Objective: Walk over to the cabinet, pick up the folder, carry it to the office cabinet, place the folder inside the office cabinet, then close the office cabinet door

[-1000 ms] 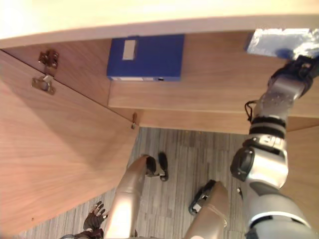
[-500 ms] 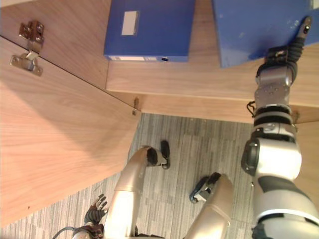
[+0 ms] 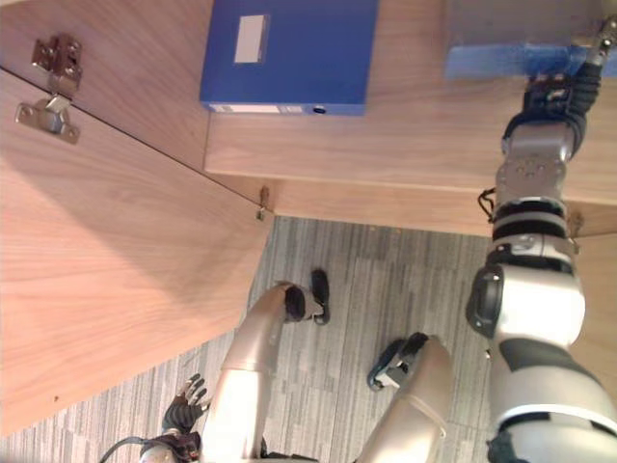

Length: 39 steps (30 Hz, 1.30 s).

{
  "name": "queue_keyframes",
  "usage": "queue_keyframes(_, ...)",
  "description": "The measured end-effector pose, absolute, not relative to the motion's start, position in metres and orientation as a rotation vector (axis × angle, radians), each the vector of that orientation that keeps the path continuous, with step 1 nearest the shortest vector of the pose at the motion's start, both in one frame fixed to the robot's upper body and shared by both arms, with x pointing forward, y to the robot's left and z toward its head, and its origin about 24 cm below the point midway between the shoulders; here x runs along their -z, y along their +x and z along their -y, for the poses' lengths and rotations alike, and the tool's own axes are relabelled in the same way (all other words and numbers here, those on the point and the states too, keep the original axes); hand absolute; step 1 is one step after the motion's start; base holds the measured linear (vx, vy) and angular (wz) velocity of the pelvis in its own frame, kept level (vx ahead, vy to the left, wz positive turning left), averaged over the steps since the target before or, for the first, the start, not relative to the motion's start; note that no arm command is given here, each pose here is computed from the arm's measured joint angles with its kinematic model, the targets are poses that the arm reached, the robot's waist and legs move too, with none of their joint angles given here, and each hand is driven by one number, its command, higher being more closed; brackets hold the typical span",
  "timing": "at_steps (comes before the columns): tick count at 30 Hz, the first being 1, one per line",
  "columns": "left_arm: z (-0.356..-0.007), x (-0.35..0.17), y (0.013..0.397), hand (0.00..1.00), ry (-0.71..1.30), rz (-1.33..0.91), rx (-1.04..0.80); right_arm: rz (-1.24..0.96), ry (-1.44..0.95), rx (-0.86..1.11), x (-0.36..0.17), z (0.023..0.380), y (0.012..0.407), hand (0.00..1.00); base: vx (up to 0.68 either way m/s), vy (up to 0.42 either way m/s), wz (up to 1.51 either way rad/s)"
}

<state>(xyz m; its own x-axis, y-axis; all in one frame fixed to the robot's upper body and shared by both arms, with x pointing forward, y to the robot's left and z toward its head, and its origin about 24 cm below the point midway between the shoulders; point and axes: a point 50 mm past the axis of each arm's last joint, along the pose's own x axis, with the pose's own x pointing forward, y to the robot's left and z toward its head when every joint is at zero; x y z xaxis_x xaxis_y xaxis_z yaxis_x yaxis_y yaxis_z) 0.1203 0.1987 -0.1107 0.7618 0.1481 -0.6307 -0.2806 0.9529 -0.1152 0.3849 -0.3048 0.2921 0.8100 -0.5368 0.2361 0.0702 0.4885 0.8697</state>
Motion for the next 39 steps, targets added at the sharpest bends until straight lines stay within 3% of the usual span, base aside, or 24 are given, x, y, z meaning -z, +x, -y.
queue_keyframes(10,-0.201,0.11,0.121,0.0,-0.207,-0.658,-0.209,0.24,-0.053,0.175,-0.277,0.273,0.402,0.0,0.0,-0.077,-0.02)
queue_keyframes(18,-0.207,0.108,0.121,0.0,-0.163,-0.654,-0.146,0.138,-0.696,-0.073,-0.265,0.243,0.405,0.0,0.0,-0.093,-0.08)
queue_keyframes(30,-0.214,0.109,0.119,0.0,-0.133,-0.675,-0.163,0.0,-0.96,-0.23,-0.219,0.211,0.414,0.0,0.02,-0.038,-0.11)
queue_keyframes(39,-0.223,0.115,0.106,0.0,-0.119,-0.738,-0.212,-0.158,-0.846,-0.356,-0.141,0.177,0.41,0.0,0.03,-0.004,-0.08)
